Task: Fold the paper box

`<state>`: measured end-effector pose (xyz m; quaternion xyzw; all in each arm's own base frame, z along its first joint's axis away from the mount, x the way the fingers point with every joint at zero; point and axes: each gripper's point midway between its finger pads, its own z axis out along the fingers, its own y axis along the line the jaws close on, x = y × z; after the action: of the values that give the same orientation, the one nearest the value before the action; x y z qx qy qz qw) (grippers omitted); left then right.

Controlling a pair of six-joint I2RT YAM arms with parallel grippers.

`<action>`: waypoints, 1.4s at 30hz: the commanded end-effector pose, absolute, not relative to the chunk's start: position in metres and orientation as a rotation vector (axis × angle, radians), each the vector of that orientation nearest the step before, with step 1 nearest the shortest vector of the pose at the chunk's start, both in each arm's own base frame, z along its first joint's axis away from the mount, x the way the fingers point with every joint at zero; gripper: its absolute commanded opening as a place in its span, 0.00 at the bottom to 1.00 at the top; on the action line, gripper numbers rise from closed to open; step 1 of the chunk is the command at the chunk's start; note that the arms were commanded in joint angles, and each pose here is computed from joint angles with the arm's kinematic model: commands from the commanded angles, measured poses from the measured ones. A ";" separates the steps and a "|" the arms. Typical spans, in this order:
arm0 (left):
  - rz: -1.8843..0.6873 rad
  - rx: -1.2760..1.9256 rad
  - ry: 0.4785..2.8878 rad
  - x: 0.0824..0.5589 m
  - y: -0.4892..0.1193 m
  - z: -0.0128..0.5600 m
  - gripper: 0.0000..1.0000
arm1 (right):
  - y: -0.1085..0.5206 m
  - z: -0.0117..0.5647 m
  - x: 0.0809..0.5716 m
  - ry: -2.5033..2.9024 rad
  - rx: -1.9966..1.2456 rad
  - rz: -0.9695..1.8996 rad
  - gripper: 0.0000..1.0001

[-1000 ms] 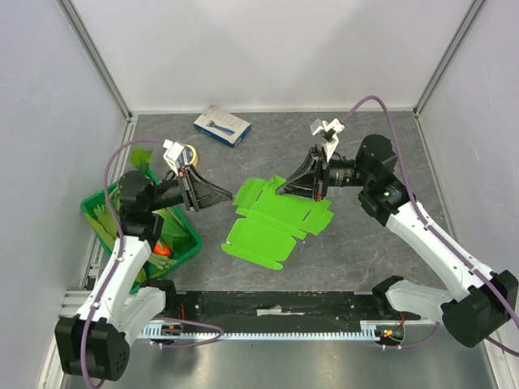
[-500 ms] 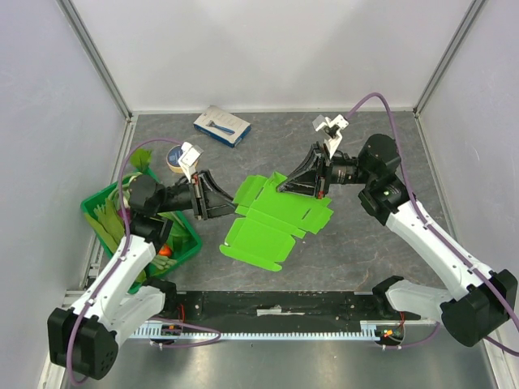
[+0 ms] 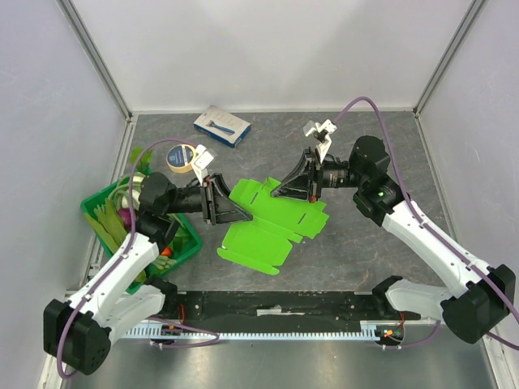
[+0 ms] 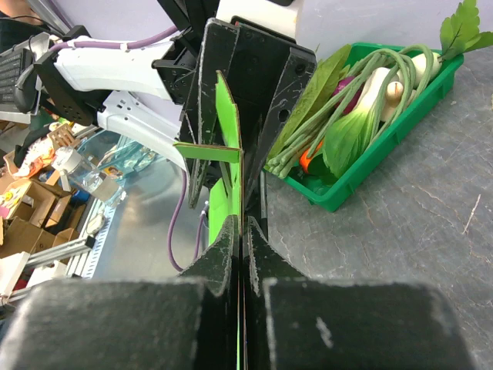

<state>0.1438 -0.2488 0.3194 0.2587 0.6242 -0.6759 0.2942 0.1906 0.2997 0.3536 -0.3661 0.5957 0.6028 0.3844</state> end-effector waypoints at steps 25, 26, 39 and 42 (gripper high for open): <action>-1.140 0.491 1.580 0.222 -0.214 0.318 0.73 | 0.290 0.283 0.234 1.791 -0.896 1.190 0.00; -1.120 0.441 1.620 0.232 -0.213 0.312 0.68 | 0.290 0.282 0.237 1.797 -0.888 1.178 0.00; -1.056 0.354 1.739 0.252 -0.224 0.233 0.76 | 0.291 0.233 0.254 1.935 -0.868 1.029 0.00; -1.034 0.332 1.741 0.269 -0.227 0.224 0.70 | 0.291 0.217 0.255 1.937 -0.929 1.007 0.00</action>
<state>0.2367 -0.2278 0.2116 0.1333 0.7540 -0.4630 0.4465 0.2494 0.2918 0.2331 -0.3354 0.7607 0.4162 0.3681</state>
